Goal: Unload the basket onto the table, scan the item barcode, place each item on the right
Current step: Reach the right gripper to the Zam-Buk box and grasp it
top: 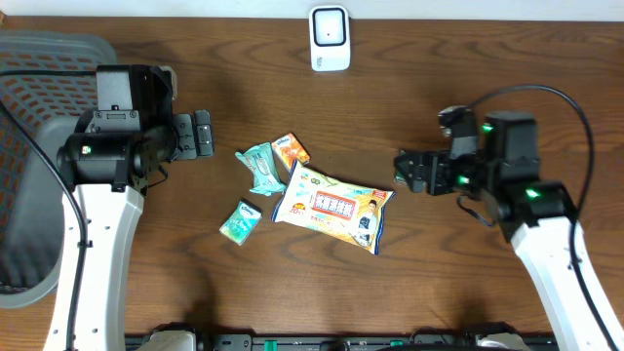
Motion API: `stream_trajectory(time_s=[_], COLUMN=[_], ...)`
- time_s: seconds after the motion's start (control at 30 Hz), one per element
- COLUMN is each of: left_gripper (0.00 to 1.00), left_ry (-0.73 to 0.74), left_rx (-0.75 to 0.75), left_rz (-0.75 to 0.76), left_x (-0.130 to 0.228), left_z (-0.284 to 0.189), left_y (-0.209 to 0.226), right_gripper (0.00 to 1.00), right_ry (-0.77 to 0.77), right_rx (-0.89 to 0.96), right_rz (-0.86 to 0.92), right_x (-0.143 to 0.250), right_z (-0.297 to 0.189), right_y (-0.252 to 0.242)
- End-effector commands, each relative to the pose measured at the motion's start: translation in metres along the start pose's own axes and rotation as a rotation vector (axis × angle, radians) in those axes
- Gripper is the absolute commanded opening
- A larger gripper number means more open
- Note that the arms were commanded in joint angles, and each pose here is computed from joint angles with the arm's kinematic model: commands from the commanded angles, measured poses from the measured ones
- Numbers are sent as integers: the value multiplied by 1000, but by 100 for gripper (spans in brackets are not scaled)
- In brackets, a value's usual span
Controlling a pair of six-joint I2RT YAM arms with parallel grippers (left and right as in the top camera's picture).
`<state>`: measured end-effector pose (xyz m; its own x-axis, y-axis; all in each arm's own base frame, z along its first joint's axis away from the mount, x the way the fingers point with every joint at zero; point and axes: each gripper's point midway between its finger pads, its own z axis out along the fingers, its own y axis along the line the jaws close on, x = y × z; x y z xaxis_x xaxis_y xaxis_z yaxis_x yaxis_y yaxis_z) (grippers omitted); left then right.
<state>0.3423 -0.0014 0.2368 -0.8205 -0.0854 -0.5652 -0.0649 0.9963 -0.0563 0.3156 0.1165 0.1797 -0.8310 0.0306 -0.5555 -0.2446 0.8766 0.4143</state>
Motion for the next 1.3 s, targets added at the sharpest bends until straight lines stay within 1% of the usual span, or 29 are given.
stream_trajectory(time_s=[0.0,0.1,0.17,0.33,0.43,0.6,0.77,0.9,1.07,1.13,1.17,1.2,1.23,1.27], left_gripper=[98,98,98,98,97,98,98,98,98,98,98,98,98,97], left_ry=[6,6,6,6,6,6,6,6,6,6,6,6,5,6], left_rx=[-2,-2,-2,-2,-2,-2,-2,-2,-2,-2,-2,-2,-1,-2], left_rz=[10,10,10,10,10,10,10,10,10,10,10,10,10,10], left_x=[0,0,0,0,0,0,0,0,0,0,0,0,0,0], left_z=[1,1,1,1,1,1,1,1,1,1,1,1,1,1], left_y=[1,1,1,1,1,1,1,1,1,1,1,1,1,1], right_gripper=[78,71,69,66,62,60,58,57,53,48,43,33,16,7], right_ry=[10,90,161,330,390,450,498,511,510,499,497,494,493,494], right_rx=[149,239,333,391,412,432,442,444,428,404,401,397,387,379], right_rz=[63,135,224,303,331,355,362,365,326,295,295,294,288,281], right_x=[-16,-15,-5,26,38,51,66,73,73,70,69,68,68,67], right_z=[3,9,15,43,55,76,108,125,135,139,139,140,141,141], right_y=[-9,-24,-43,-71,-84,-102,-121,-130,-133,-131,-131,-130,-129,-128])
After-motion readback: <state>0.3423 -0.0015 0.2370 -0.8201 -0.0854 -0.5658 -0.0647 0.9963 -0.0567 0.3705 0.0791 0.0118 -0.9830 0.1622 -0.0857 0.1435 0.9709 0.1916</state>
